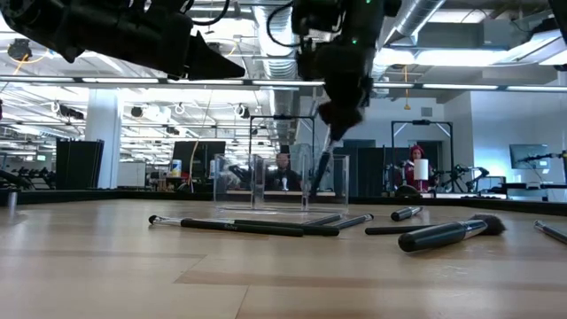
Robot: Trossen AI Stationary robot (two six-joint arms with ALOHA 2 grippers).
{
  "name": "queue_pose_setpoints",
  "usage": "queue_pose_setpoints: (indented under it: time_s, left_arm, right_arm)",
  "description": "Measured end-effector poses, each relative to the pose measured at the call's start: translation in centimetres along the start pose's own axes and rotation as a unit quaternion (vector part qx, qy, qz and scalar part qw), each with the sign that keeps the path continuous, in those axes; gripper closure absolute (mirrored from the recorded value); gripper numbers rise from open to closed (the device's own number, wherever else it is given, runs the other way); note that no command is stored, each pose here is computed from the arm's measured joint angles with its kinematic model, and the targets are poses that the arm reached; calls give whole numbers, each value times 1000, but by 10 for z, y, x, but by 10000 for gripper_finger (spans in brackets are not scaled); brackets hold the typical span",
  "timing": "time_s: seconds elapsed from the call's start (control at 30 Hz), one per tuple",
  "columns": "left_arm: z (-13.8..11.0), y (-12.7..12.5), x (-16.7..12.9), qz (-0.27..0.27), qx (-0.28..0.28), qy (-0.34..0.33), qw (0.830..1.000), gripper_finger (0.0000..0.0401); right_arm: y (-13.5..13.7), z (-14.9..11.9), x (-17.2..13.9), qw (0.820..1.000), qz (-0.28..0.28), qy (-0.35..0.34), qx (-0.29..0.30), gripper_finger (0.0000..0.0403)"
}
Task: Put items in baskets/containers
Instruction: Put the highlighter brush into the transparent organizer
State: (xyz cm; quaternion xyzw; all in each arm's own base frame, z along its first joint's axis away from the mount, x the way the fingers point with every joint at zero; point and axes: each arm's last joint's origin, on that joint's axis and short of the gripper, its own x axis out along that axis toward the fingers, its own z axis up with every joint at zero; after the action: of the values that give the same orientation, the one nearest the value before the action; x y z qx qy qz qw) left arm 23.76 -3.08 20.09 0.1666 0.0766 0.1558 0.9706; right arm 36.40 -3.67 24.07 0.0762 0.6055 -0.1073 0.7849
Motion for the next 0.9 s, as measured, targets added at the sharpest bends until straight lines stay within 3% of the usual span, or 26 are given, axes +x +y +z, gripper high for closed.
queue_pose_setpoints:
  time_s: [0.4,0.53,0.7,0.77,0.9]
  left_arm:
    - [-1,0,0,3,1,3,1000,259]
    - [-1,0,0,3,2,4,1000,259]
    - [-2,0,0,1,-1,7,1000,259]
    - [-2,-1,0,-17,-5,4,1000,259]
    - [-4,-7,-1,-109,-18,-6,994,259]
  right_arm:
    - [-52,10,33,998,-20,29,55,356]
    - [-63,12,34,997,-22,25,77,351]
    - [-66,14,27,998,-25,15,61,332]
    - [-65,18,19,998,-24,3,59,322]
    - [-58,23,7,999,-21,-11,49,301]
